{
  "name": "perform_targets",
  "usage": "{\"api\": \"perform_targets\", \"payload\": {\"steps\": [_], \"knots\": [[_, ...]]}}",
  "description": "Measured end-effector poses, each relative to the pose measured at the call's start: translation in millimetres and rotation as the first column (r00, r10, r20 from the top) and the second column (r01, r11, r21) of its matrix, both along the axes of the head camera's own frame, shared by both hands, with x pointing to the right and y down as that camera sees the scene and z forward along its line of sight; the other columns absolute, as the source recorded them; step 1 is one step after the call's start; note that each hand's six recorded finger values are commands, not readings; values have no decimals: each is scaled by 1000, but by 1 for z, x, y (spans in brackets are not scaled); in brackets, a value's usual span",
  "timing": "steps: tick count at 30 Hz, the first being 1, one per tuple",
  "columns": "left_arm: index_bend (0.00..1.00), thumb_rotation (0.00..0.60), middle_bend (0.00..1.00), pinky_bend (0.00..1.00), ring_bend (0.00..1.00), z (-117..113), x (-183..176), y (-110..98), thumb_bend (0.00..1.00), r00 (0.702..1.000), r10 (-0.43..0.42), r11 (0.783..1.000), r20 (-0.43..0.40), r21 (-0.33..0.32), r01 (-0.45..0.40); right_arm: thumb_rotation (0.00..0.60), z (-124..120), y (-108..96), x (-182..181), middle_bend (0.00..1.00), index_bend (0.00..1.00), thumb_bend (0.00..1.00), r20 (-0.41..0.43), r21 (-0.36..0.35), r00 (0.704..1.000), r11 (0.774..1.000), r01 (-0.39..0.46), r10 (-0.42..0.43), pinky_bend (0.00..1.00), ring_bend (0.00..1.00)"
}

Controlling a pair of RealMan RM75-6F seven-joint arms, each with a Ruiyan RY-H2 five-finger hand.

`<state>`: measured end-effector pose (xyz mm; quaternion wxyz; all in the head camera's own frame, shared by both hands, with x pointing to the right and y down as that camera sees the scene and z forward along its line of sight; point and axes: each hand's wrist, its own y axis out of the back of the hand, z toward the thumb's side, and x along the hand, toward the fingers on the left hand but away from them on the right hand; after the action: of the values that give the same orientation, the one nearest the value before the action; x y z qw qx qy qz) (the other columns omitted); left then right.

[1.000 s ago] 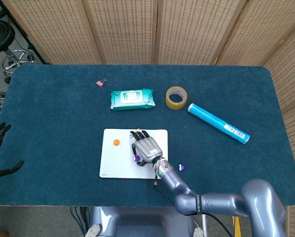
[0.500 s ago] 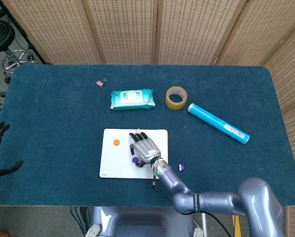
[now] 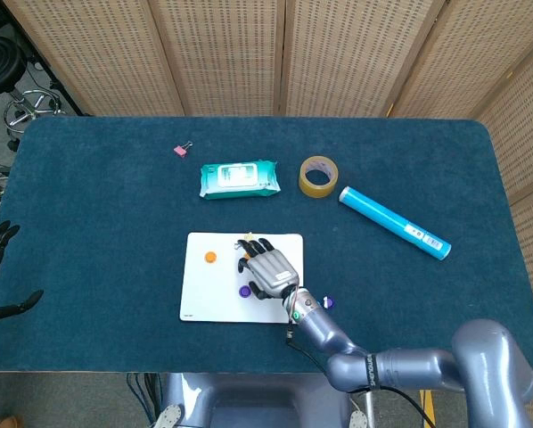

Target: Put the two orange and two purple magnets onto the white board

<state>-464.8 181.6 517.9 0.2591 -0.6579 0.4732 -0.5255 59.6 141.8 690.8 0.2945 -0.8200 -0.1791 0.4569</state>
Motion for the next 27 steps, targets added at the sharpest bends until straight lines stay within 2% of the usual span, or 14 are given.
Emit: {"api": "perform_targets", "payload": {"steps": [4, 7, 9, 11, 14, 16, 21, 27], "knots": [[15, 600, 0, 0, 0, 0, 2, 2, 198, 1000, 9, 1000, 5, 2, -9, 600, -13, -3, 34, 0, 316, 658, -36, 38, 999, 999, 7, -6, 0, 0], [15, 600, 0, 0, 0, 2, 4, 3, 198, 1000, 16, 1000, 9, -6, -16, 600, -18, -1, 65, 0, 234, 643, -75, 48, 997, 999, 16, -12, 0, 0], [15, 600, 0, 0, 0, 3, 7, 3, 198, 1000, 22, 1000, 8, -11, -22, 600, -20, 3, 82, 0, 160, 541, -97, 48, 995, 999, 26, -21, 0, 0], [15, 600, 0, 0, 0, 3, 8, 3, 198, 1000, 29, 1000, 11, -9, -29, 600, -22, 7, 93, 0, 140, 442, -113, 49, 993, 998, 40, -35, 0, 0], [15, 600, 0, 0, 0, 3, 11, 3, 198, 999, 36, 999, 17, -2, -36, 600, -23, 16, 104, 0, 170, 299, -119, 57, 991, 996, 62, -55, 0, 0], [15, 600, 0, 0, 0, 4, 13, 5, 198, 999, 43, 999, 17, -6, -43, 600, -22, 23, 110, 0, 200, 241, -116, 65, 992, 996, 66, -58, 0, 0], [15, 600, 0, 0, 0, 5, 13, 5, 198, 999, 37, 999, 18, -5, -37, 600, -12, 36, 119, 0, 315, 228, -102, 67, 994, 997, 47, -40, 0, 0], [15, 600, 0, 0, 0, 4, 12, 5, 198, 999, 36, 999, 20, -1, -36, 600, -2, 41, 120, 0, 347, 230, -109, 49, 993, 998, 39, -33, 0, 0]]}}
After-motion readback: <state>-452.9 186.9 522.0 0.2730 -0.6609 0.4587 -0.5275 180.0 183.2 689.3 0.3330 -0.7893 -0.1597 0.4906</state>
